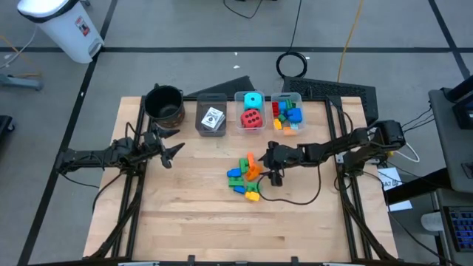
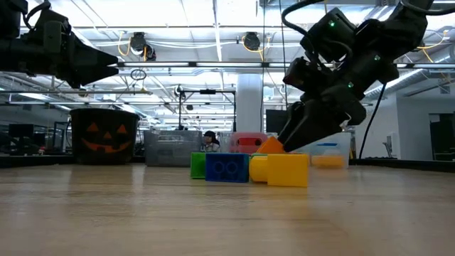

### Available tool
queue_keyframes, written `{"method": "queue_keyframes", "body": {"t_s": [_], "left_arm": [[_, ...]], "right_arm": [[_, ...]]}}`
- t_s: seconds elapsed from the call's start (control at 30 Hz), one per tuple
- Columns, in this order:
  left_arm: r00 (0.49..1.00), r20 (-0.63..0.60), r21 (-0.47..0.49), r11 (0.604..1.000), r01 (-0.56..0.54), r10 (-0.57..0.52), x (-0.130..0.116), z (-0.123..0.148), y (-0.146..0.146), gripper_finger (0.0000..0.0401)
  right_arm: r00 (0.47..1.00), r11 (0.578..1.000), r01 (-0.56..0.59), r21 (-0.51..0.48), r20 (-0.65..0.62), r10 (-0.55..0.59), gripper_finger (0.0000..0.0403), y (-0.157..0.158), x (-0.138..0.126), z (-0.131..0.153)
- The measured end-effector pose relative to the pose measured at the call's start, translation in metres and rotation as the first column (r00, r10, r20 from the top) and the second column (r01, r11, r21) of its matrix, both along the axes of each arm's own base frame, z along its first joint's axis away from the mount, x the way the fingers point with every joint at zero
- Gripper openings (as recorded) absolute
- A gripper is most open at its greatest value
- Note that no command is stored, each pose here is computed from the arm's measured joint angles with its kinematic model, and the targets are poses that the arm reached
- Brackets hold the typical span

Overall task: Pick & Place Toys
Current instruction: Put the orange one stud game piece into the right transparent bin

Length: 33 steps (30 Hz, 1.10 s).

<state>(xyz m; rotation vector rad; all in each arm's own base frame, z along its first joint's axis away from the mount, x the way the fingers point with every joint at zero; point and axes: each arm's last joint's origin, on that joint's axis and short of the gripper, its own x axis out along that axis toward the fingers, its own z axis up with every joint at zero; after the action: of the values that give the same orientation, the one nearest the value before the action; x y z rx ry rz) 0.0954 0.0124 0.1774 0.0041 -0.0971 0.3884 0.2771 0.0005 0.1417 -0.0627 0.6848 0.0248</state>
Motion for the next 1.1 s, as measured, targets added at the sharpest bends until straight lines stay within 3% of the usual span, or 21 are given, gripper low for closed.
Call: {"method": "queue_keyframes", "body": {"t_s": [0.47, 0.67, 0.97, 1.1], "left_arm": [[1.0, 0.0, 0.0, 1.0, 0.0, 0.0, 0.0, 0.0, 0.0, 0.0292], [1.0, 0.0, 0.0, 1.0, 0.0, 0.0, 0.0, 0.0, 0.0, 0.0292], [1.0, 0.0, 0.0, 1.0, 0.0, 0.0, 0.0, 0.0, 0.0, 0.0292], [1.0, 0.001, 0.0, 1.0, 0.0, 0.0, 0.0, 0.0, 0.0, 0.0292]], "right_arm": [[0.998, 0.999, -0.047, 0.016, 0.05, 0.046, 0.0246, 0.008, 0.003, 0.003], [0.994, 0.999, -0.049, 0.014, 0.101, 0.047, 0.0241, 0.008, 0.013, -0.005], [0.993, 0.996, -0.084, -0.034, 0.082, 0.087, 0.0231, 0.008, 0.016, -0.018], [0.986, 0.989, -0.148, 0.013, 0.084, 0.147, 0.022, 0.01, 0.016, -0.018]]}}
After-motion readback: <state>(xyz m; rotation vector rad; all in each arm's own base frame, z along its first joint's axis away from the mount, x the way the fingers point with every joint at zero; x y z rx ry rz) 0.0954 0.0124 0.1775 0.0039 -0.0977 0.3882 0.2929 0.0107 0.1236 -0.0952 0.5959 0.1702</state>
